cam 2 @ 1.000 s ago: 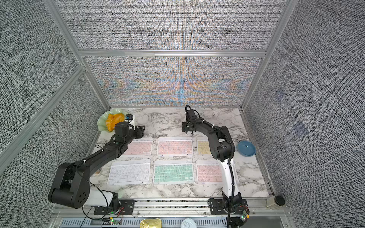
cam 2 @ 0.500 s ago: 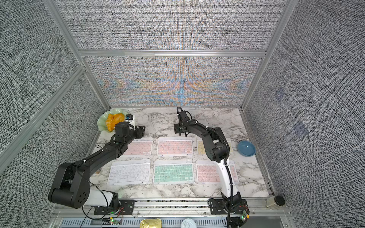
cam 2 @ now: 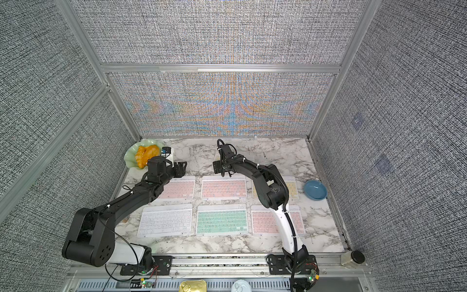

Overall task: Stack the numeric keypads
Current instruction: Move the numeric keypad to the center of the board.

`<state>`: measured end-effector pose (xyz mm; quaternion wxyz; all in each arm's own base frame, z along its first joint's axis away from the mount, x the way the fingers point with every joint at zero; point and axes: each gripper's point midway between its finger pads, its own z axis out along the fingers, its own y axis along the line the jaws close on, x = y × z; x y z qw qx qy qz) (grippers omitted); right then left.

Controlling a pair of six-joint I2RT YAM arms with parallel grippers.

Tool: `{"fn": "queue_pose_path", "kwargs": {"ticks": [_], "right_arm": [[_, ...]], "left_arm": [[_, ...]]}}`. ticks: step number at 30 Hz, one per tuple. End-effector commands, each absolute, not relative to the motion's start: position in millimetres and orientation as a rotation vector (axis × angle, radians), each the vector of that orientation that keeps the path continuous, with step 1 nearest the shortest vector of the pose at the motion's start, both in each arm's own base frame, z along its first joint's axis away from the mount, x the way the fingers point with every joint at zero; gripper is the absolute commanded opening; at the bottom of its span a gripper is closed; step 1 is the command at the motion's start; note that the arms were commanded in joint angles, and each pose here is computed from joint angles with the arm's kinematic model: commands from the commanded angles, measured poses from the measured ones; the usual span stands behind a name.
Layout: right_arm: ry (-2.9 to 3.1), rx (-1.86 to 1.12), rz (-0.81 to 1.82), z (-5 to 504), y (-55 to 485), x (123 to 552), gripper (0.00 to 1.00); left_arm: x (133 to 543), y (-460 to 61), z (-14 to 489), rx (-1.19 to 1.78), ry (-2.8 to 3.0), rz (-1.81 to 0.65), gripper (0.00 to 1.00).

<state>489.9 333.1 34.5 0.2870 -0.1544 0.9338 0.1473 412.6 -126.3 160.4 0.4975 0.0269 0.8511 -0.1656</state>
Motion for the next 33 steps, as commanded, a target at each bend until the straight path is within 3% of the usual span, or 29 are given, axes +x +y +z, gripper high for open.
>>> {"fn": "queue_pose_path", "kwargs": {"ticks": [1, 20, 29, 33], "right_arm": [[2.571, -0.435, 0.442, 19.7, 343.3, 472.4, 0.82], [2.554, -0.5, 0.469, 21.0, 370.4, 463.4, 0.81], [2.335, -0.378, 0.538, 113.5, 347.2, 479.6, 0.82], [2.329, -0.321, 0.49, 119.2, 319.2, 479.4, 0.82]], "left_arm": [[413.7, -126.8, 159.9, 0.071, 2.059, -0.398, 0.59], [413.7, -128.3, 157.1, 0.078, 2.066, -0.4, 0.59], [412.4, -145.9, 155.2, 0.17, 2.063, -0.473, 0.58], [414.1, -147.6, 151.9, 0.171, 2.069, -0.474, 0.58]]}}
